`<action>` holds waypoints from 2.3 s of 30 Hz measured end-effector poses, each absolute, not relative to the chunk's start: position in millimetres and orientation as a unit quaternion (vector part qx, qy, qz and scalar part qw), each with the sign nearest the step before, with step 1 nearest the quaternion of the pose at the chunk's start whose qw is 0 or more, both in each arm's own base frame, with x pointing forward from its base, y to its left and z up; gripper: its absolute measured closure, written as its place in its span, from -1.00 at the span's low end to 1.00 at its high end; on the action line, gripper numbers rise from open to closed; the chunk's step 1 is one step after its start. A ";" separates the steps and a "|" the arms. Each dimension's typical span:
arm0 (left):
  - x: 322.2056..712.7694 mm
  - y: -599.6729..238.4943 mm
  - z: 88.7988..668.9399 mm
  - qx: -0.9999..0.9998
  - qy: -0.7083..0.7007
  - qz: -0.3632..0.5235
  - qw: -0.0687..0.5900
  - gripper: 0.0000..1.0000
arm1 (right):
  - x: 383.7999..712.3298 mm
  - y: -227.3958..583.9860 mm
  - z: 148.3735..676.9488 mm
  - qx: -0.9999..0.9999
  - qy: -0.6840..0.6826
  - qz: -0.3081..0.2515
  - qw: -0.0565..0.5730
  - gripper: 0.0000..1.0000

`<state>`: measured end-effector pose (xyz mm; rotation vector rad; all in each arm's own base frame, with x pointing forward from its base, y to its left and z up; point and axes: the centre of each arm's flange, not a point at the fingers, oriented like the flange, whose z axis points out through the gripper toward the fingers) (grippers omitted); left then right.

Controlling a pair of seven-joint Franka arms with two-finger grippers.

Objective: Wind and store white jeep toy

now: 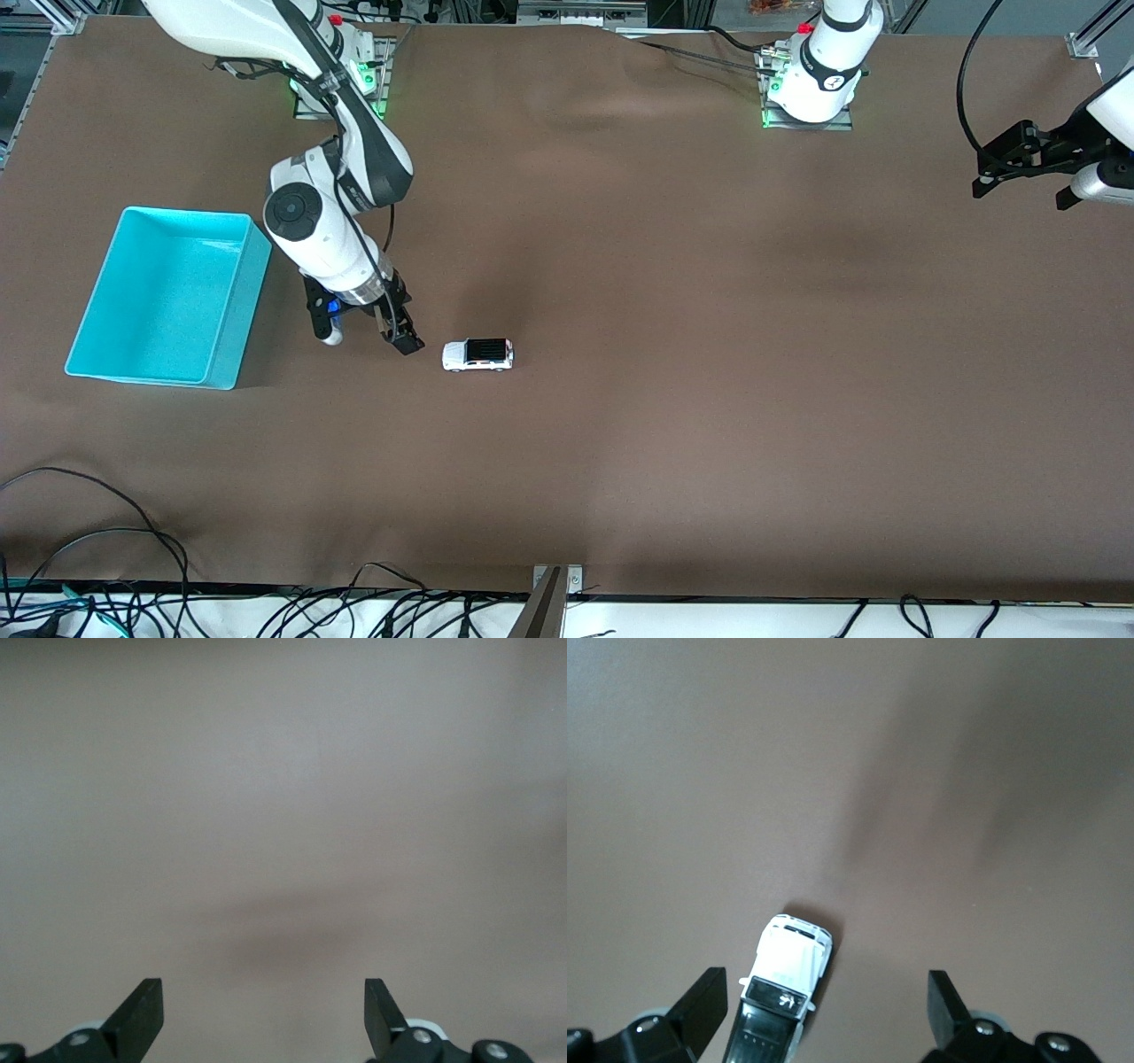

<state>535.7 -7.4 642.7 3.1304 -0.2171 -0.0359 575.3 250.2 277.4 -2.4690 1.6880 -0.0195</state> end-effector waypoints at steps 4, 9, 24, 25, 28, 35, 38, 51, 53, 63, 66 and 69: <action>536.0 -7.4 642.1 0.998 -0.069 -0.012 0.002 -1.00 | 583.4 260.6 263.9 -0.815 0.576 -0.016 0.066 -1.00; 536.5 -7.3 642.2 0.998 -0.069 -0.012 0.002 -1.00 | 588.0 276.3 248.1 -0.808 0.586 -0.021 0.060 -1.00; 536.8 -7.3 642.6 0.998 -0.069 -0.011 0.002 -1.00 | 588.2 312.6 237.4 -0.787 0.614 -0.032 0.059 -1.00; 536.8 -7.3 642.7 0.998 -0.069 -0.011 0.002 -1.00 | 588.7 314.7 236.6 -0.785 0.616 -0.033 0.059 -1.00; 536.8 -7.3 642.6 0.998 -0.069 -0.011 0.002 -1.00 | 589.1 322.4 231.3 -0.780 0.622 -0.038 0.057 -1.00; 536.9 -7.3 642.6 0.998 -0.069 -0.011 0.002 -1.00 | 585.1 340.1 215.2 -0.771 0.633 -0.048 0.047 -1.00; 536.9 -7.3 642.6 0.998 -0.069 -0.011 0.002 -1.00 | 583.7 345.3 210.6 -0.769 0.636 -0.048 0.046 -1.00; 536.5 -5.6 641.6 0.998 -0.068 -0.015 0.002 -1.00 | 582.6 355.1 198.1 -0.765 0.641 -0.046 0.043 -1.00; 536.4 -5.5 641.6 0.998 -0.068 -0.015 0.002 -1.00 | 583.3 355.2 195.5 -0.765 0.641 -0.046 0.042 -1.00; 536.3 -5.8 641.4 0.998 -0.068 -0.016 0.002 -1.00 | 585.6 356.5 187.0 -0.765 0.641 -0.045 0.039 -0.99; 536.3 -5.8 641.4 0.998 -0.068 -0.016 0.002 -1.00 | 586.1 356.7 186.8 -0.764 0.642 -0.045 0.040 -0.90; 536.2 -5.6 641.3 0.998 -0.068 -0.016 0.002 -1.00 | 586.6 356.7 187.1 -0.763 0.643 -0.046 0.040 -0.59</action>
